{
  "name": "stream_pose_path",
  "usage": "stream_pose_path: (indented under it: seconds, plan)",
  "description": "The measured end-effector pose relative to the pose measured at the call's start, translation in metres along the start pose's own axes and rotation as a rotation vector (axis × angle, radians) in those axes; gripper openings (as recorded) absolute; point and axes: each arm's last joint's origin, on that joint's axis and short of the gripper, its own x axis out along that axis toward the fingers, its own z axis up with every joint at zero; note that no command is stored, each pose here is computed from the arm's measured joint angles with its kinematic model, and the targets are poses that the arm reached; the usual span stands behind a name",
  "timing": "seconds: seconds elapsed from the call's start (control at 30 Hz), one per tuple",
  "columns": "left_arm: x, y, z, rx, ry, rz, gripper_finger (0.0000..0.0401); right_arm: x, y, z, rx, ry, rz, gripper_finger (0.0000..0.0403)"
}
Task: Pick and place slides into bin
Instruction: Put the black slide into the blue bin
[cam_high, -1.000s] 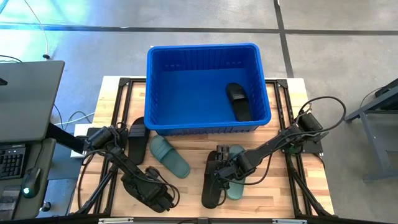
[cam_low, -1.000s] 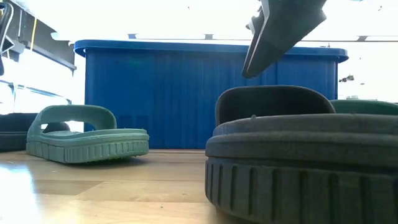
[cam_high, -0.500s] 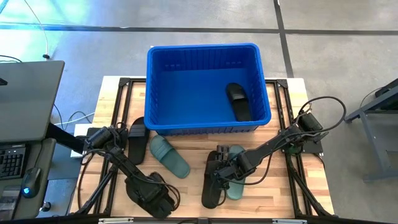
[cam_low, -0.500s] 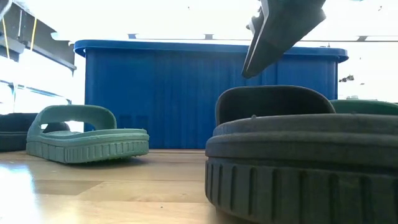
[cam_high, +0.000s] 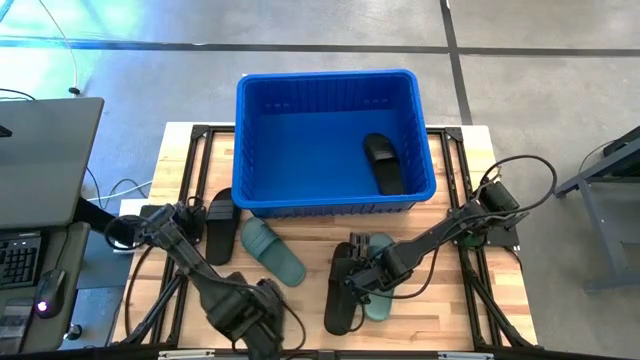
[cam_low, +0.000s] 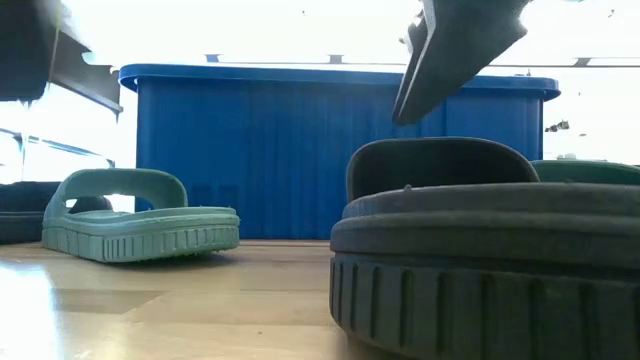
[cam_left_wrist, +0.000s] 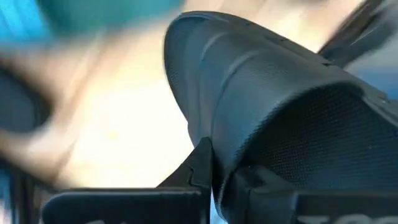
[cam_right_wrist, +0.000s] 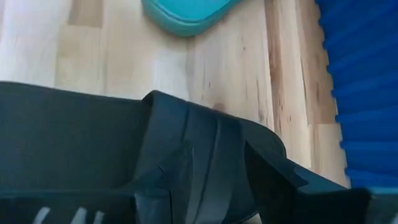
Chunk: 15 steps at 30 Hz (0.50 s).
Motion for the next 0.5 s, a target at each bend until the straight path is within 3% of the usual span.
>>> stream_pose_path:
  seconds: [0.13, 0.2, 0.37, 0.5]
  plan:
    - [-0.042, 0.002, 0.013, 0.058, -0.269, -0.103, 0.0004, 0.0, 0.001, -0.001, 0.01, 0.021, 0.045, 0.0133]
    - [-0.053, 0.005, 0.024, 0.104, -0.394, -0.096, 0.0004, 0.0, 0.002, -0.001, 0.033, 0.033, 0.072, 0.0133]
    - [-0.08, 0.028, 0.071, 0.204, -0.632, 0.003, 0.0003, -0.002, 0.005, -0.004, 0.114, 0.04, 0.044, 0.0133]
    - [-0.088, 0.062, 0.121, 0.254, -0.665, 0.144, 0.0002, -0.002, 0.002, -0.012, 0.209, 0.12, 0.016, 0.0133]
